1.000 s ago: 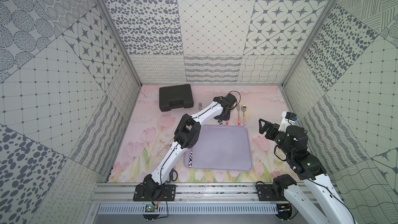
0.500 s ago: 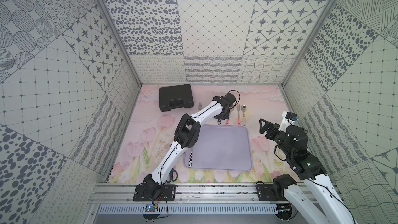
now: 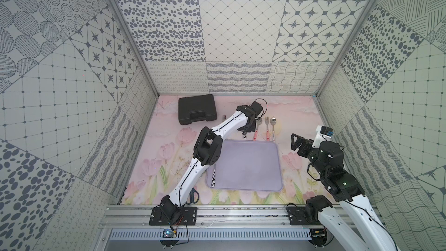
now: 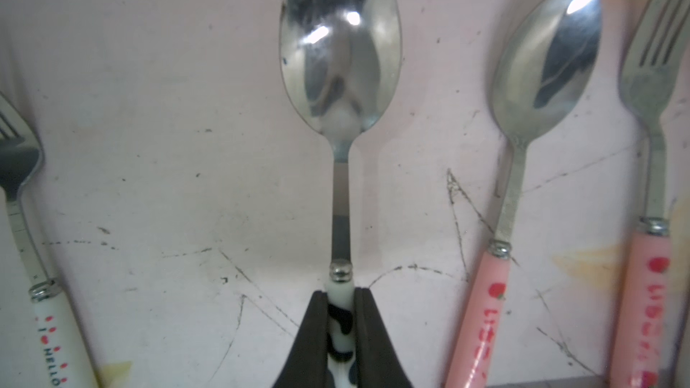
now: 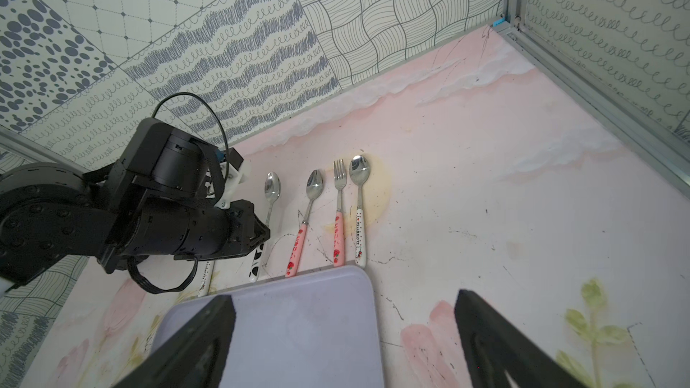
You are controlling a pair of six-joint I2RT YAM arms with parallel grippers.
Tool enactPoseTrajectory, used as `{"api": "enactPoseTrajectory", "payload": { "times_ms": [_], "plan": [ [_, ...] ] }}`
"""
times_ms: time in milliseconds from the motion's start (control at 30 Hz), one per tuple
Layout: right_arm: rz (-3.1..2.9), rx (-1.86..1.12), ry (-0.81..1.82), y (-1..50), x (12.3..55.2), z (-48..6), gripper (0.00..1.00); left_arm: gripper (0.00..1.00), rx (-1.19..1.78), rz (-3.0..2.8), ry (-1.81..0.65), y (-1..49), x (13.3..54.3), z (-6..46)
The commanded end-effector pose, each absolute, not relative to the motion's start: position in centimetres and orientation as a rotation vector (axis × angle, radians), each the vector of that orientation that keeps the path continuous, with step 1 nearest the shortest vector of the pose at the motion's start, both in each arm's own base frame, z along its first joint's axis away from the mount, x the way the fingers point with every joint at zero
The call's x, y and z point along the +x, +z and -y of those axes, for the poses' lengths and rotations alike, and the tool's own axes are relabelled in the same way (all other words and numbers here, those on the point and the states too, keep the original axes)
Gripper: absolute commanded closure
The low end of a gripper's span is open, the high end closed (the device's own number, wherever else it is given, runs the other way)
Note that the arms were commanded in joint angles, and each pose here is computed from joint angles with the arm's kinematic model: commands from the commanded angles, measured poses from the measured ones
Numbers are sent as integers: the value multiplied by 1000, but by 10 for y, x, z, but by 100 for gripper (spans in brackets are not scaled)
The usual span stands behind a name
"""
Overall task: Set the spoon and fork side by side
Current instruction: Pick up the spoon from the center of the board.
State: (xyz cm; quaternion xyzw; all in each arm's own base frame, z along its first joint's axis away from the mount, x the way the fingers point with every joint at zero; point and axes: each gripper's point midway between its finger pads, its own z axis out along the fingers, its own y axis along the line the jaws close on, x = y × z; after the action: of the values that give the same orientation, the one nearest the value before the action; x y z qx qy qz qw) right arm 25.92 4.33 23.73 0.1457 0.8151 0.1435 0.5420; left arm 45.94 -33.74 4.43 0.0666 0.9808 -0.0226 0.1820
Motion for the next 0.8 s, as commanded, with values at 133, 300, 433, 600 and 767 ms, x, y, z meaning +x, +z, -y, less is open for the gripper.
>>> {"api": "enactPoseTrajectory", "payload": {
  "times_ms": [133, 300, 433, 600, 767],
  "plan": [
    [-1919, 346, 295, 235, 262, -38, 3, 100, 202, -2774, -55, 73, 448, 325],
    [-1926, 347, 285, 233, 262, -37, 3, 100, 188, -2758, -49, 85, 438, 315],
    [-1928, 350, 277, 233, 262, -35, 3, 100, 167, -2758, -48, 91, 426, 304],
    [-1930, 352, 271, 232, 262, -34, 3, 100, 130, -2761, -47, 95, 408, 288],
    [-1930, 356, 265, 232, 262, -33, 3, 100, 79, -2766, -51, 94, 384, 269]
  ]
}}
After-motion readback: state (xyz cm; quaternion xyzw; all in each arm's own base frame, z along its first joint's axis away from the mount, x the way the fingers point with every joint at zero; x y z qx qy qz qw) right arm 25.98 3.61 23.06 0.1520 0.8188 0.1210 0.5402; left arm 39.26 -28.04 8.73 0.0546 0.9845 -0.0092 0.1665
